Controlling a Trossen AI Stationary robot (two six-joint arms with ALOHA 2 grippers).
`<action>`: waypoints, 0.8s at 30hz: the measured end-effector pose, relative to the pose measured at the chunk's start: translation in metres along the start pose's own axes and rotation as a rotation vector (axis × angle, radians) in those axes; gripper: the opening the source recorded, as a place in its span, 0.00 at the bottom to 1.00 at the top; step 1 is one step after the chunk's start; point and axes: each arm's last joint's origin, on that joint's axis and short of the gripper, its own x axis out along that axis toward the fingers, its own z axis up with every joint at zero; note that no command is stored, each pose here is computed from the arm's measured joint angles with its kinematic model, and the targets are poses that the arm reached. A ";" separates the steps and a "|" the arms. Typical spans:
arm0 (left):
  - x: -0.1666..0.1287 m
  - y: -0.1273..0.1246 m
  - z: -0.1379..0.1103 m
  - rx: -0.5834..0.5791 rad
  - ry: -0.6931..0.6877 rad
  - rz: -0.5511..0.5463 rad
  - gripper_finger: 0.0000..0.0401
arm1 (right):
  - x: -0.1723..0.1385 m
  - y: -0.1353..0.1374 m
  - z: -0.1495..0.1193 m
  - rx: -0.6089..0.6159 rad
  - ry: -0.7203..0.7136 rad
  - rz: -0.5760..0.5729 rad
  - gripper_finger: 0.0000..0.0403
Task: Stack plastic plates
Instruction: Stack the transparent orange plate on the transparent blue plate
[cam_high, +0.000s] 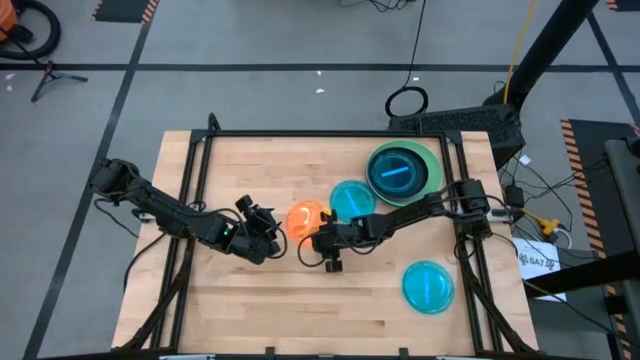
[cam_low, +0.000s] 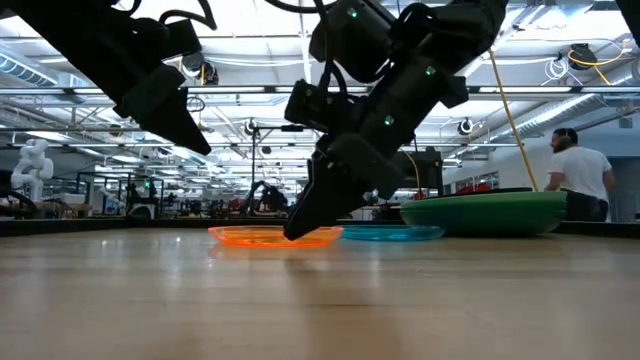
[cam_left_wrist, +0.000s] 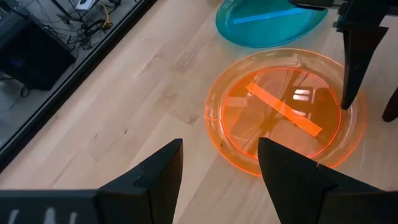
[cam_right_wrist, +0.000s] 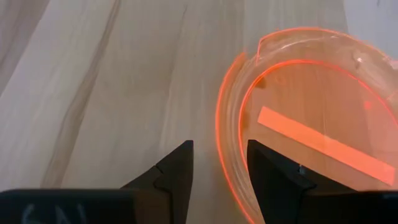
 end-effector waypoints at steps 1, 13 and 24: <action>0.000 0.000 0.000 0.000 0.000 0.000 0.53 | 0.000 0.000 0.000 0.000 -0.001 -0.003 0.35; 0.000 0.000 0.000 -0.010 0.000 0.000 0.53 | 0.001 -0.004 -0.003 -0.029 0.026 -0.036 0.26; 0.000 0.000 0.000 -0.007 0.000 0.000 0.53 | 0.001 -0.004 -0.003 -0.038 0.032 -0.031 0.05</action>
